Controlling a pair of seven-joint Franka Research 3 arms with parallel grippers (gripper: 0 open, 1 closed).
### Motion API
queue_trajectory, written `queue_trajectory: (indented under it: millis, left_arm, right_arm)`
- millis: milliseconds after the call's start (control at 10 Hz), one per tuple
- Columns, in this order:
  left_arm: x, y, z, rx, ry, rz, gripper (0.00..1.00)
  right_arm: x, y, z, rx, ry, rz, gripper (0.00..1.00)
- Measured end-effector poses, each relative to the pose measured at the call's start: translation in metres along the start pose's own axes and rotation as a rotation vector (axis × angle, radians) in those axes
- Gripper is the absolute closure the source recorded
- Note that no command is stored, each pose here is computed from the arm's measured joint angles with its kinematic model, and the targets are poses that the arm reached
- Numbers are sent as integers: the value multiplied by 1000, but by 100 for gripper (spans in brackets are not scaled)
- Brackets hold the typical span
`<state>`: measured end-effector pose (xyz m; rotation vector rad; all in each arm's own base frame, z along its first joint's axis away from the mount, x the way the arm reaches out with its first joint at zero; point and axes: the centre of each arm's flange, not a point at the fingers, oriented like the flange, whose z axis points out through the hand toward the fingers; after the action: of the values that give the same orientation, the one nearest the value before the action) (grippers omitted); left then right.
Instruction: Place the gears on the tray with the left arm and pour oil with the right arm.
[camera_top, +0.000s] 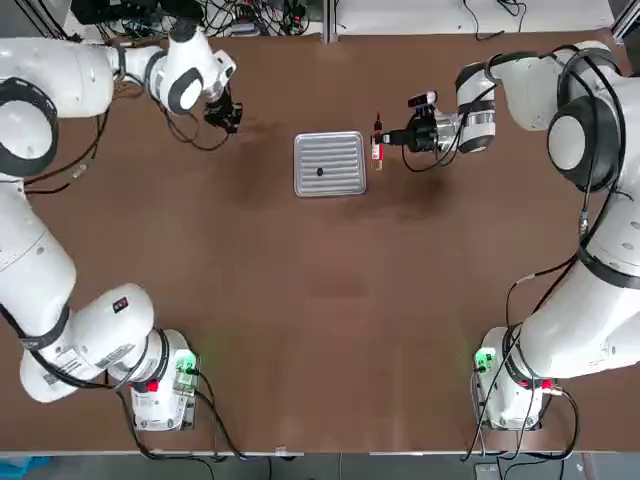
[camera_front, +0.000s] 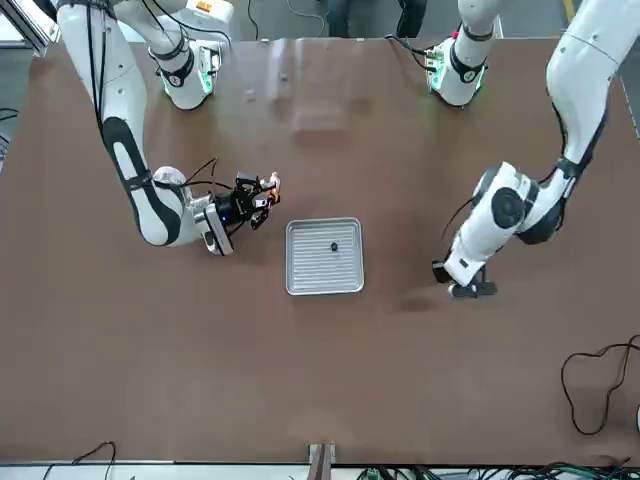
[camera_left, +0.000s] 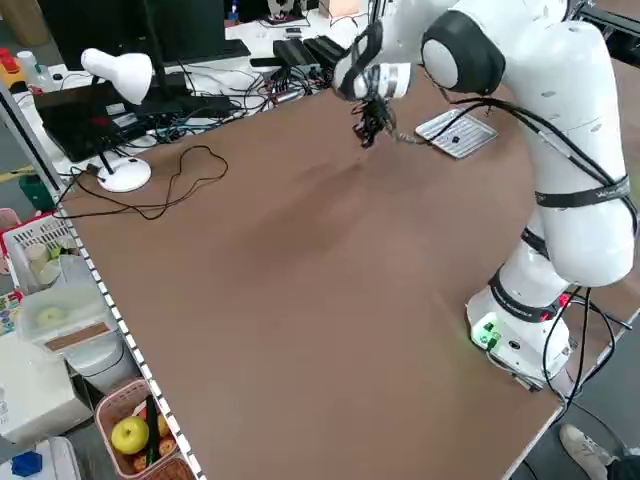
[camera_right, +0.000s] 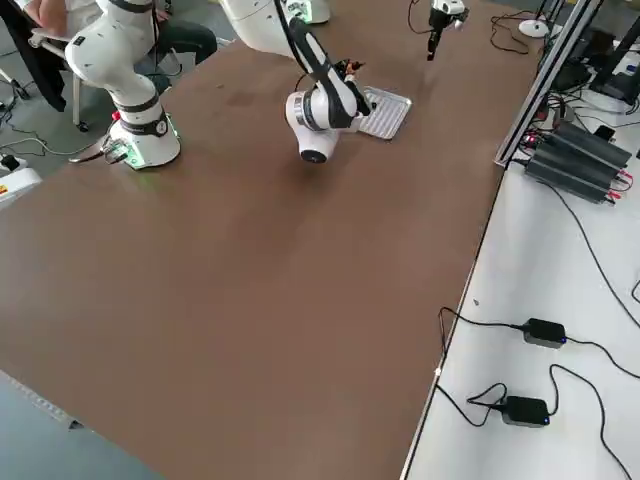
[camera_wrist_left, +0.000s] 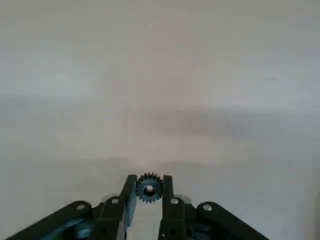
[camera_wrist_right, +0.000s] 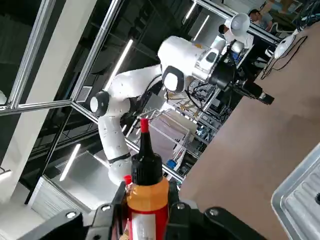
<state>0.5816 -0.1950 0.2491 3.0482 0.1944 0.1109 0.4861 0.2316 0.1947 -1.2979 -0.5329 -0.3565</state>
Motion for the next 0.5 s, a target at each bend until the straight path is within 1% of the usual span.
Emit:
queue_trajectory:
  millis: [100,300,500]
  left_arm:
    - [-14,45,-6,-17,-5,-51,76]
    - [-46,121,-15,-64,-42,-119,76]
    - [-75,176,-15,-88,-73,-154,76]
  right_arm:
    - [0,0,0,0,0,0,66]
    - [0,0,-1,-1,1,0,66]
    - [0,0,0,-1,3,0,66]
